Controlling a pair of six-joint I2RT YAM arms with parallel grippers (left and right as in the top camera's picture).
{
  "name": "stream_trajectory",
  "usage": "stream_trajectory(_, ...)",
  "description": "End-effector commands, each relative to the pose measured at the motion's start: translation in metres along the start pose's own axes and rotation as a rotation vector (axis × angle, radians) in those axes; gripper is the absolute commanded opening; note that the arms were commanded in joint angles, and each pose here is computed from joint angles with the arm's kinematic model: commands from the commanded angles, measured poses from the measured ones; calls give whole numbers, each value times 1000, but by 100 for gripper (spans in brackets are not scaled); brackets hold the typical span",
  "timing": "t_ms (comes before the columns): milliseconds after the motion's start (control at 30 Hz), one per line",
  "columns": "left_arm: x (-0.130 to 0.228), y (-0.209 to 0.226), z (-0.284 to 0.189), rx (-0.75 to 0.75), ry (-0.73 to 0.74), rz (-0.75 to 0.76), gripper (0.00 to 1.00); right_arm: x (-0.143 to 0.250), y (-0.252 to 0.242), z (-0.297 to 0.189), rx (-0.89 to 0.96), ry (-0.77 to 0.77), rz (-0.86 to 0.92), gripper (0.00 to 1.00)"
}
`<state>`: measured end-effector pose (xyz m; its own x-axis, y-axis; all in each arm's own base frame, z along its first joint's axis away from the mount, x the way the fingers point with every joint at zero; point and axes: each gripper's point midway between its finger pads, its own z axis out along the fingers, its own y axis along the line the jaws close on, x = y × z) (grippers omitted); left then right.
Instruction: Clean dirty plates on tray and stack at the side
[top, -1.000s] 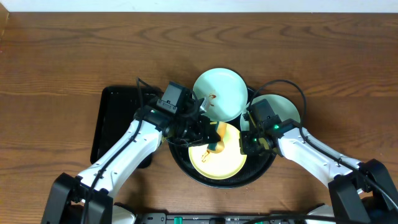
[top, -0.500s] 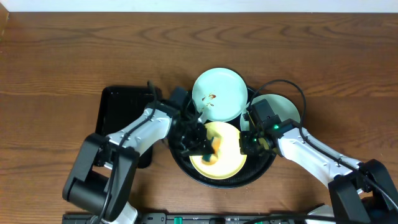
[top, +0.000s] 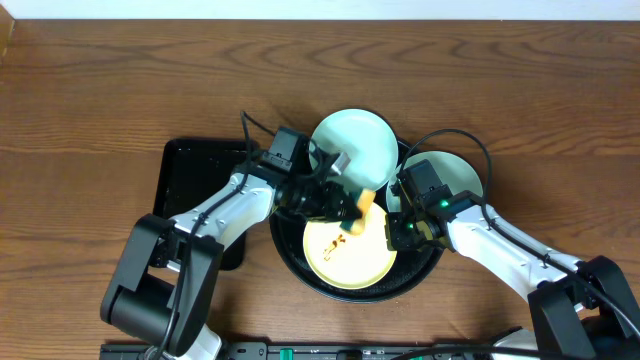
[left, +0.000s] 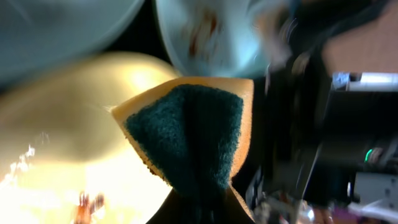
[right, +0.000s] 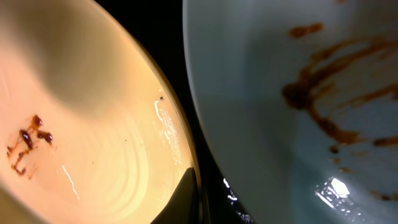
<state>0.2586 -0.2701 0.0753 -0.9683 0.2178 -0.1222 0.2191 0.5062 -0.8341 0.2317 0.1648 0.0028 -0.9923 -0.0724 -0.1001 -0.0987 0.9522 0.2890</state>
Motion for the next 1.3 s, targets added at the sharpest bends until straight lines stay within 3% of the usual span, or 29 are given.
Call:
stream_trajectory(0,-11,6,5,-90,-50,-69,7,7,2,0,-30,44,-9,1)
stream_trajectory(300,16,41,-12,-379,39,-172,7,24,8,-1,-76,122,-7,1)
stream_trajectory(467,27,67,-51,-687,121,-95,7,26,7,-2,-72,128,-8,1)
stream_trajectory(667,35,75,-59,-771,168,-42,7,31,9,-2,-85,149,-18,1)
stream_trajectory(833,50,103,-100,-1062,268,33,7,38,11,-4,-108,181,-41,1)
stream_trajectory(967,40,99,-90,-1046,258,124,7,41,9,-3,-101,197,-40,1)
stream_trajectory(1133,29,89,-74,-1094,310,386,7,43,6,-4,-95,208,-27,1)
stream_trajectory(1267,33,82,-66,-1117,339,460,7,45,6,-4,-90,215,-3,1)
